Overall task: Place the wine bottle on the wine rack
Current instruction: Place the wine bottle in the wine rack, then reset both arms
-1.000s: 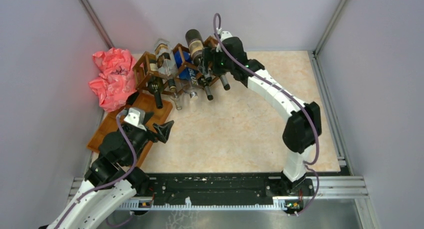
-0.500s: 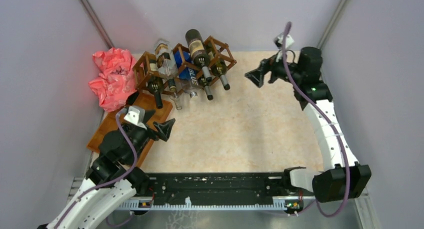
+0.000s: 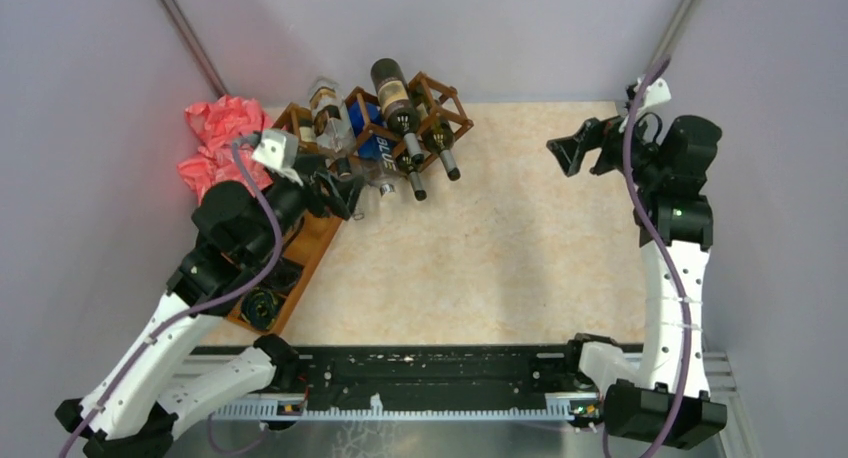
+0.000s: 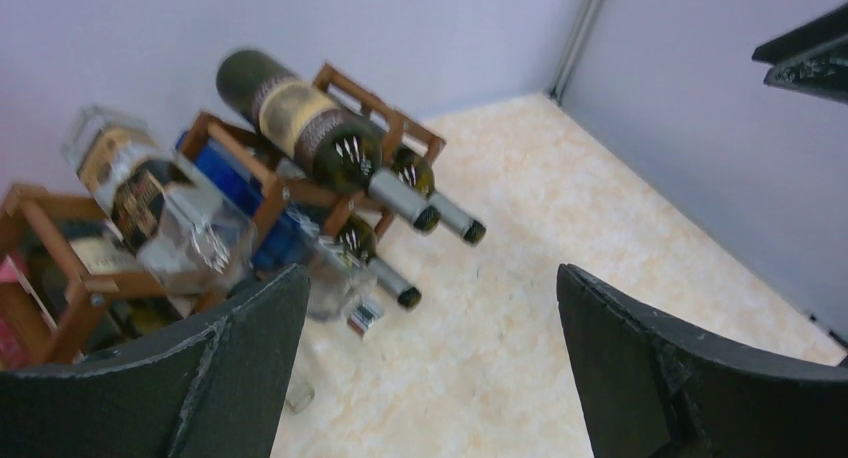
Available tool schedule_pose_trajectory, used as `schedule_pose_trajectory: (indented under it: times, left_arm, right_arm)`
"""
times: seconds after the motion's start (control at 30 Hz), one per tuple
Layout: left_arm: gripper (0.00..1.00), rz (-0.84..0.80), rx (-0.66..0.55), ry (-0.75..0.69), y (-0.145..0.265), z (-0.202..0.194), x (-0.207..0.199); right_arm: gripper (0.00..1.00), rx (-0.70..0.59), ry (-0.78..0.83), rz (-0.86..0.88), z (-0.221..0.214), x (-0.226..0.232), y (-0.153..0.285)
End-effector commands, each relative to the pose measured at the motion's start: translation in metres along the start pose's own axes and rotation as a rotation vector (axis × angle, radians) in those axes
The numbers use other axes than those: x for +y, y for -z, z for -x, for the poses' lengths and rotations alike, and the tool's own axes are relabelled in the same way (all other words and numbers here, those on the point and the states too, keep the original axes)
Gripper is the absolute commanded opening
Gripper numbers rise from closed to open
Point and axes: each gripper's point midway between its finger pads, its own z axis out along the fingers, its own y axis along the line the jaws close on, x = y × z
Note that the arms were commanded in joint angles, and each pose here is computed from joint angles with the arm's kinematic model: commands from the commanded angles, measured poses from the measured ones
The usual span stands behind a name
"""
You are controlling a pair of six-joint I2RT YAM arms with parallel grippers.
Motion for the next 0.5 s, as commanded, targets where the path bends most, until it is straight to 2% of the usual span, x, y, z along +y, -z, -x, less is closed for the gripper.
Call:
schedule_pose_trajectory:
  times: [0.0,0.23,0.47]
  left_arm:
    - [0.99,0.011,-0.078,-0.015,-0.008,0.064,-0.003]
    - [0.99,-0.061,-0.133,-0.021,-0.009,0.123,-0.023]
    - [0.99,-0.123,-0.200,0.026,0.013,0.150,-0.035]
  right_arm:
    - [0.98,-0.160,0.110,-0.092,0.089,0.011,0.028]
    - [0.99,-0.279,0.148,-0.108,0.157,0.036,0.057]
    - [0.99,-0.330,0.198,-0.053,0.194,0.066,0.077]
